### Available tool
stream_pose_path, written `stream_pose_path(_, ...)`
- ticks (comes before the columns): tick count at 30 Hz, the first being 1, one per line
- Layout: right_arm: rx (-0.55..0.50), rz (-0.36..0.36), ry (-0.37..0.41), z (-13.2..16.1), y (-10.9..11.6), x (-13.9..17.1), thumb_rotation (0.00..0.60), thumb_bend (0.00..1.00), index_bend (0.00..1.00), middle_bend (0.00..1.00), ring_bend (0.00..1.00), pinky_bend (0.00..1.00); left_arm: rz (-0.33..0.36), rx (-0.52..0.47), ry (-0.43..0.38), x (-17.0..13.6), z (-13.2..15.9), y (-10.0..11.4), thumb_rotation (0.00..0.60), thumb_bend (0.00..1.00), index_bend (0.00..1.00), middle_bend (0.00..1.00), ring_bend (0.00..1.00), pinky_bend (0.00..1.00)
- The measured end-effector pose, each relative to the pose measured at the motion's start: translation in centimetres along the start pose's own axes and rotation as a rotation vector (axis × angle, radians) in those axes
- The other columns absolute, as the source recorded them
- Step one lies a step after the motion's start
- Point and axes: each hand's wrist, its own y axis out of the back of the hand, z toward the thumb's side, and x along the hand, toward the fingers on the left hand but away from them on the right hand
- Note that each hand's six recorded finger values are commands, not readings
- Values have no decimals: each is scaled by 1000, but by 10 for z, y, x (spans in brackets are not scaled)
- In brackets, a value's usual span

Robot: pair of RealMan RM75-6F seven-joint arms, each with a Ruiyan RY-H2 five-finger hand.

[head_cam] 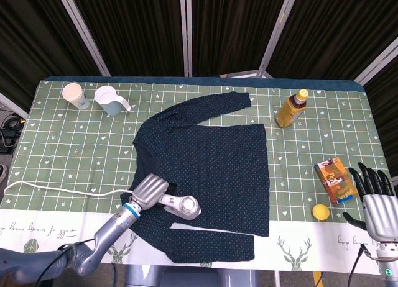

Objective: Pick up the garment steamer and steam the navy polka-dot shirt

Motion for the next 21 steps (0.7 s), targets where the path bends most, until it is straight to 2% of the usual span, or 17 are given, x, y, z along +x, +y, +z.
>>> stream_pose_path(8, 2, 0, 0, 0, 0, 0, 600, 0, 0, 0, 0, 0, 3, 6, -16, 2, 11, 0, 600, 634, 971, 832, 751, 985)
stream_pose_path(21, 10, 1, 2, 1, -1, 0, 600, 0, 0, 0, 0, 0, -7, -3, 40, -5, -14, -3, 600, 633, 971, 832, 751, 985)
